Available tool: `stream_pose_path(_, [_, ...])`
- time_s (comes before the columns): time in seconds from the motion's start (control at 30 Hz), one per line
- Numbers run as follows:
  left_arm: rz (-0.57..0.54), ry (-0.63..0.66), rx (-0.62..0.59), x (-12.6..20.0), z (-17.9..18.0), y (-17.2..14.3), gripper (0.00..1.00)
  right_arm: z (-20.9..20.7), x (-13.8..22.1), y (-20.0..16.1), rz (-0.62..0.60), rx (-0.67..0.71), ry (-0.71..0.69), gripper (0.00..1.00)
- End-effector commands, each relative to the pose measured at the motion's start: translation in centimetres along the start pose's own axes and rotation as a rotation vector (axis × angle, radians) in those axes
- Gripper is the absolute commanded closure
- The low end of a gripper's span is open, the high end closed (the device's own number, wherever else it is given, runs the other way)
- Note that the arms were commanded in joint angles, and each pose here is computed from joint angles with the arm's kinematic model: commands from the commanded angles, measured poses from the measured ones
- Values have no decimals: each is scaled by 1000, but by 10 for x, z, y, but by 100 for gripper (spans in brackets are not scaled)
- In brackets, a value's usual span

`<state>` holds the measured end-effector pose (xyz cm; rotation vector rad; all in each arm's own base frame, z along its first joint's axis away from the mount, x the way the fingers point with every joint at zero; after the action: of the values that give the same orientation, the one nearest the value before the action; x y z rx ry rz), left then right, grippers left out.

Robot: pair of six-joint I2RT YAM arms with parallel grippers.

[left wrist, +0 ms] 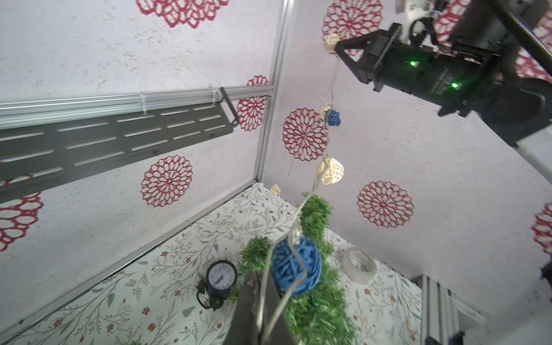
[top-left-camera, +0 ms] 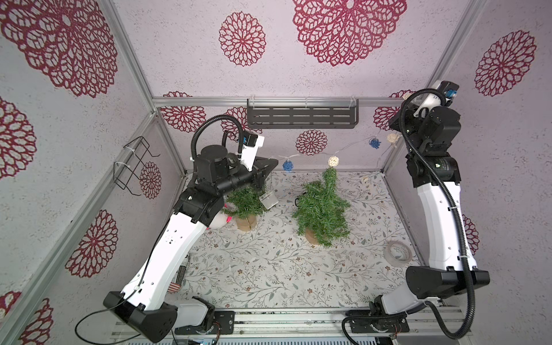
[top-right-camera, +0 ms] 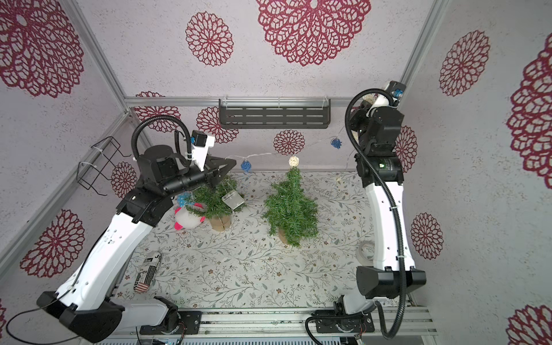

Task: Wrap string light around the christmas tree
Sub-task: Wrap the light string around the Christmas tree.

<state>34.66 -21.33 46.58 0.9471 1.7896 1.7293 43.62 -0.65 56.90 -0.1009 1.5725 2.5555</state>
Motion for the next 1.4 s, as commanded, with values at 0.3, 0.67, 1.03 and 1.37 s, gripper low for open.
stream_pose_path(0.3, [277, 18, 255, -87, 47, -98, 100, -34, -56, -82, 192, -48, 15, 100])
stream_pose_path(0.67, [458, -13, 343, -74, 23, -173, 100, -63, -18, -138, 285, -61, -17, 100])
stream_pose_path(1.03, [545, -108, 417, -57, -32, -203, 100, -50, 37, -107, 243, -39, 25, 100])
stream_pose_path(1.37, [502, -171, 484, -80, -63, -228, 100, -70, 120, -113, 263, 53, -66, 100])
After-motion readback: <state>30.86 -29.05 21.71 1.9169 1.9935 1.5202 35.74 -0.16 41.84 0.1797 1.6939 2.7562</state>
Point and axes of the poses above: each gripper's point midway between its finger pads, its own x axis back along the fingers, its own z axis along the line the jaws close on, y = z × x, the point moved 4 cm from there along x, back along the fingers, and after that the axes turned 5 degrees about -x, right-handed, at the moved point
